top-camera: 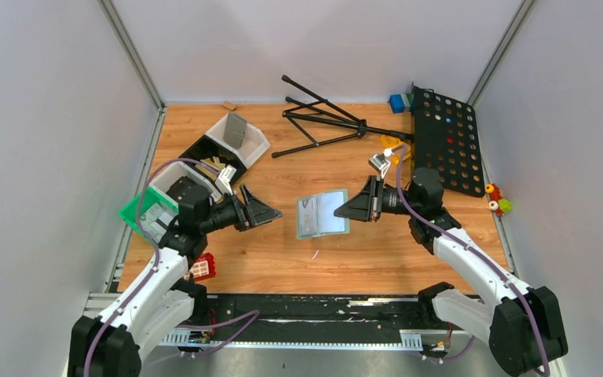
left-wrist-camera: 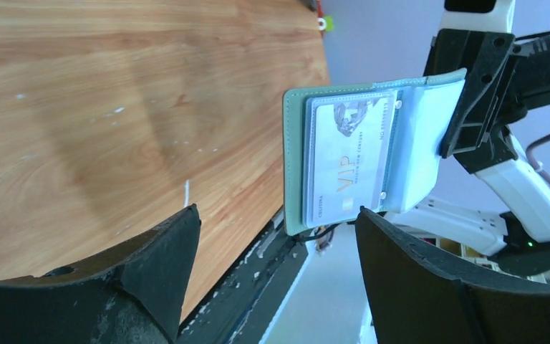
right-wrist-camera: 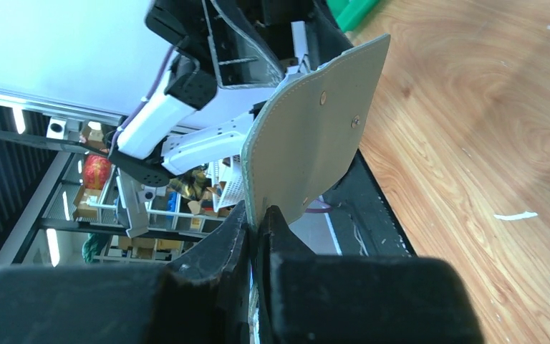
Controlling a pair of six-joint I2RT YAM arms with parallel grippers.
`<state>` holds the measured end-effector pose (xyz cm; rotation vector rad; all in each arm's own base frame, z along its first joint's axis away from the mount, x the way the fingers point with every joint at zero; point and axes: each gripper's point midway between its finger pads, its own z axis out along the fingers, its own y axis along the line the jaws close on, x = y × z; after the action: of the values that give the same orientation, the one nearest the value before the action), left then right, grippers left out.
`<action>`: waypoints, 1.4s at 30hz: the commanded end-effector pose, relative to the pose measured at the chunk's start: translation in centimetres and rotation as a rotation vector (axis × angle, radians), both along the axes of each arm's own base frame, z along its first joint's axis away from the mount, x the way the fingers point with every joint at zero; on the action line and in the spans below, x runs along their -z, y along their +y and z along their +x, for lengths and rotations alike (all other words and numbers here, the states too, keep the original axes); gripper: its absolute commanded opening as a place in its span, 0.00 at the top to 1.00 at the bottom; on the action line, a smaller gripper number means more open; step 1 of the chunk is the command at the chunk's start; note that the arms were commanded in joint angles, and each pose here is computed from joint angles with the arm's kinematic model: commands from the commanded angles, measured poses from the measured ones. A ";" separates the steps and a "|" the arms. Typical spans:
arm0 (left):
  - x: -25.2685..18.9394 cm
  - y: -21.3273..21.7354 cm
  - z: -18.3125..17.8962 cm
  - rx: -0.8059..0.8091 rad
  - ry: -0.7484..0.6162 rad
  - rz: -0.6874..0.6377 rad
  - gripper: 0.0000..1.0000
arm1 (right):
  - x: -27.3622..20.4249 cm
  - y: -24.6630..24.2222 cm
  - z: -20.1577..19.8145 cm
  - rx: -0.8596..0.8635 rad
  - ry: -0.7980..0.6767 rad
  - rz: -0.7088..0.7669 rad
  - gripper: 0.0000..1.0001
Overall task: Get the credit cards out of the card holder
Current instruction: Remove the credit card from the card holder.
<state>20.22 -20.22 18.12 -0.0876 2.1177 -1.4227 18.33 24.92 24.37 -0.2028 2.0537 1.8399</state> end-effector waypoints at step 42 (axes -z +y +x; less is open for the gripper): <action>-6.9 -5.8 -1.7 0.178 -0.127 -0.391 0.74 | -1.8 -0.3 -1.2 -0.023 -0.046 0.017 1.00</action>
<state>19.02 -25.82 23.96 -0.0392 1.8124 -1.8868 17.20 24.84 26.84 -0.2343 2.0122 1.9099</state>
